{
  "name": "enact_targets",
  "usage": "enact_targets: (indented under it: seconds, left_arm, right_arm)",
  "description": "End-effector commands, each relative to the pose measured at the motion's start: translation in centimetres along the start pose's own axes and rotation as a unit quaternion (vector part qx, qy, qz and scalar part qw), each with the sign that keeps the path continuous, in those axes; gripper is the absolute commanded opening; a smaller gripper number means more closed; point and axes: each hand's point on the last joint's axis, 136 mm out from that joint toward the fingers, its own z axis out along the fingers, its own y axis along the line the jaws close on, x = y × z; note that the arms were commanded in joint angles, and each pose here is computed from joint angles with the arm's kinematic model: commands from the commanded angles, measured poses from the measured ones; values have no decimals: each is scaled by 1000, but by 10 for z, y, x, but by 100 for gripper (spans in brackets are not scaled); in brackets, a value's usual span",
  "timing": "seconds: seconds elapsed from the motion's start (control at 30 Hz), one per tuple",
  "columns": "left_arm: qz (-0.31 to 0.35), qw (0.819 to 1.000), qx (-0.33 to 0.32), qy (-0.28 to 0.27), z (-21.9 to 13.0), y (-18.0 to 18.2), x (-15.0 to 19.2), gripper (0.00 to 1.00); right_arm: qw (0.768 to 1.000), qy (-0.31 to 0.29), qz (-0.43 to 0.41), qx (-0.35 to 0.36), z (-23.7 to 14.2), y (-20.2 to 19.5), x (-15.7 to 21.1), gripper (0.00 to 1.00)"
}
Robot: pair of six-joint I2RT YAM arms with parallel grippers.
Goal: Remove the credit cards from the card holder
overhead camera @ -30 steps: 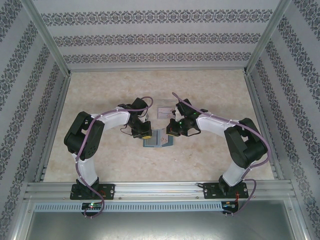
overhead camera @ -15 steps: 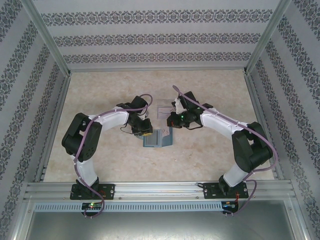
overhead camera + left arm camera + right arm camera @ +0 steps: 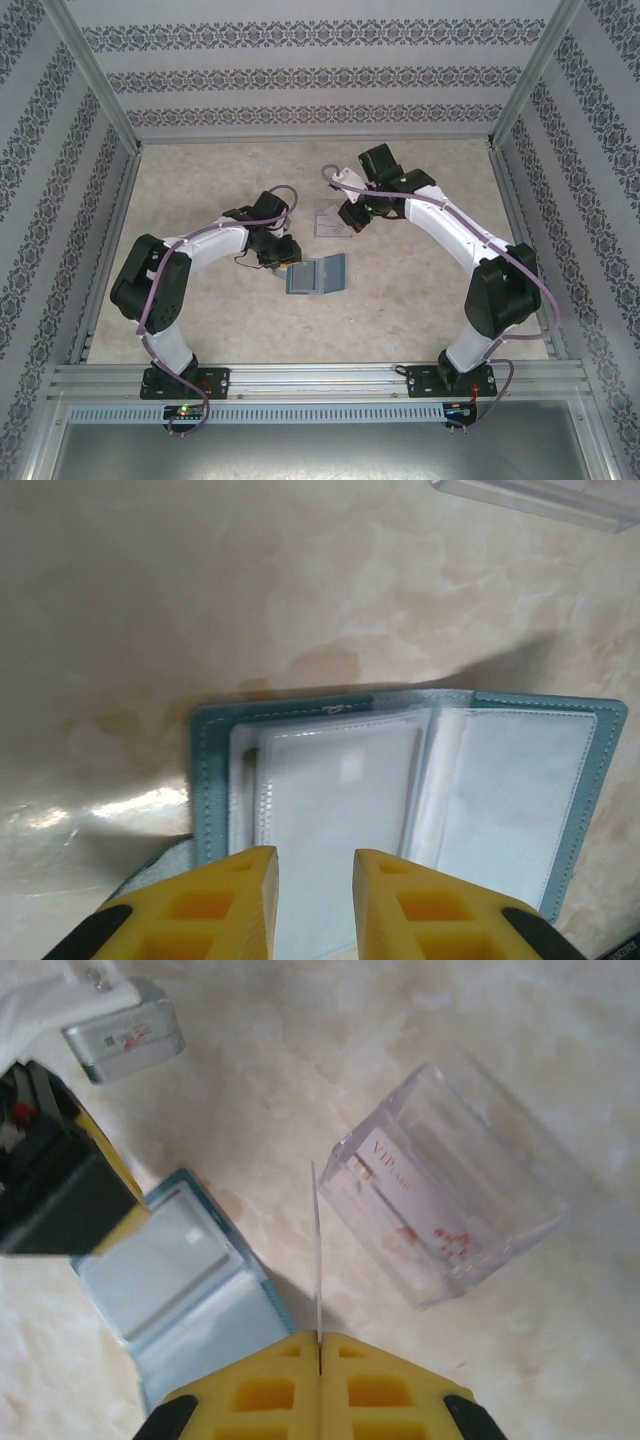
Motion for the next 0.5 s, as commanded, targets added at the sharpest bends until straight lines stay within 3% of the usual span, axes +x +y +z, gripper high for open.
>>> enact_targets:
  seconds: [0.0,0.2,0.47]
  left_arm:
    - [1,1000,3,-27,-8,5,-8,26]
    - [-11,1000,3,-28,-9,15,-7,26]
    - [-16,999,4,-32,-12,19,-10,27]
  right_arm:
    - [991,56,-125,-13,1,-2,13,0]
    - [968,116,-224,-17,11,-10,15,0]
    - [949,171,-265,-29,33,-25,9,0]
